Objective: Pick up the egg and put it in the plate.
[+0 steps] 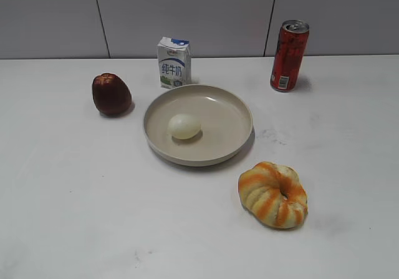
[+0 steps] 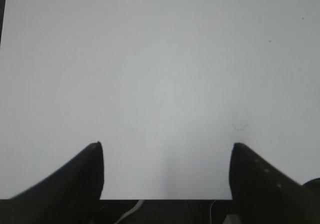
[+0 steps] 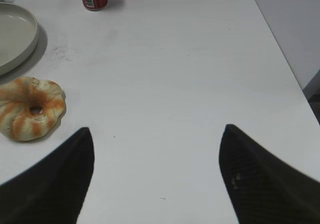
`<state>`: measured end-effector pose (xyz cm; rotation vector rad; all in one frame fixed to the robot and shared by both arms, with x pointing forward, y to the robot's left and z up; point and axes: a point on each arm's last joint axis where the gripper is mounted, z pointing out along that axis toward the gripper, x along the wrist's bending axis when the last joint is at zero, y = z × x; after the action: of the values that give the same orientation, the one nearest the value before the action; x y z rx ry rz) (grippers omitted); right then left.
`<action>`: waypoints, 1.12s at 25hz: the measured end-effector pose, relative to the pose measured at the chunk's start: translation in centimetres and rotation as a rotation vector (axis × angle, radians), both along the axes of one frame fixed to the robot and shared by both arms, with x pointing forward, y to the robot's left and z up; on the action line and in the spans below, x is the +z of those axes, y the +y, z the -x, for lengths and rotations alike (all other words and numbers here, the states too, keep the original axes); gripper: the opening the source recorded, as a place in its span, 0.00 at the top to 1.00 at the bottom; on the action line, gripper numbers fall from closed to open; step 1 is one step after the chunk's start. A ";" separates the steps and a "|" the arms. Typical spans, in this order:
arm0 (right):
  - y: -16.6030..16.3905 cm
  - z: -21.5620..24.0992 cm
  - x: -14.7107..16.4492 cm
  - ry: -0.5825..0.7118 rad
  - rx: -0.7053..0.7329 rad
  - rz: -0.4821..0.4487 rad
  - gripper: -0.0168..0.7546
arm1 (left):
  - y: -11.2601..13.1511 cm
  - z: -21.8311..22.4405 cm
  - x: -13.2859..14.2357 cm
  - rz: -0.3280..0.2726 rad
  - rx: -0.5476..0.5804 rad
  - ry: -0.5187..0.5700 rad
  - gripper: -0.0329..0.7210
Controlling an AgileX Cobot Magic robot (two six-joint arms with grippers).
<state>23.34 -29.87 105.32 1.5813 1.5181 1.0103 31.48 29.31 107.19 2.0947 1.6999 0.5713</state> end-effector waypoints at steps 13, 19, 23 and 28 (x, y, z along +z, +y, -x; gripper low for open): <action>0.0 0.0 0.0 0.000 0.000 0.000 0.22 | 0.7 4.9 -3.0 0.028 -0.039 -0.260 0.17; 0.0 0.0 0.0 0.000 0.000 0.000 0.22 | 0.6 4.8 -3.1 0.032 -0.065 -0.264 0.17; 0.0 0.0 0.0 0.000 0.000 0.000 0.22 | 0.5 4.9 -3.1 0.030 -0.070 -0.264 0.17; 0.0 0.0 0.0 0.000 0.000 0.000 0.22 | 0.5 4.9 -3.1 0.031 -0.070 -0.266 0.21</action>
<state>23.34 -29.87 105.32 1.5813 1.5181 1.0103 26.62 29.85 104.06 1.9488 1.4716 0.7586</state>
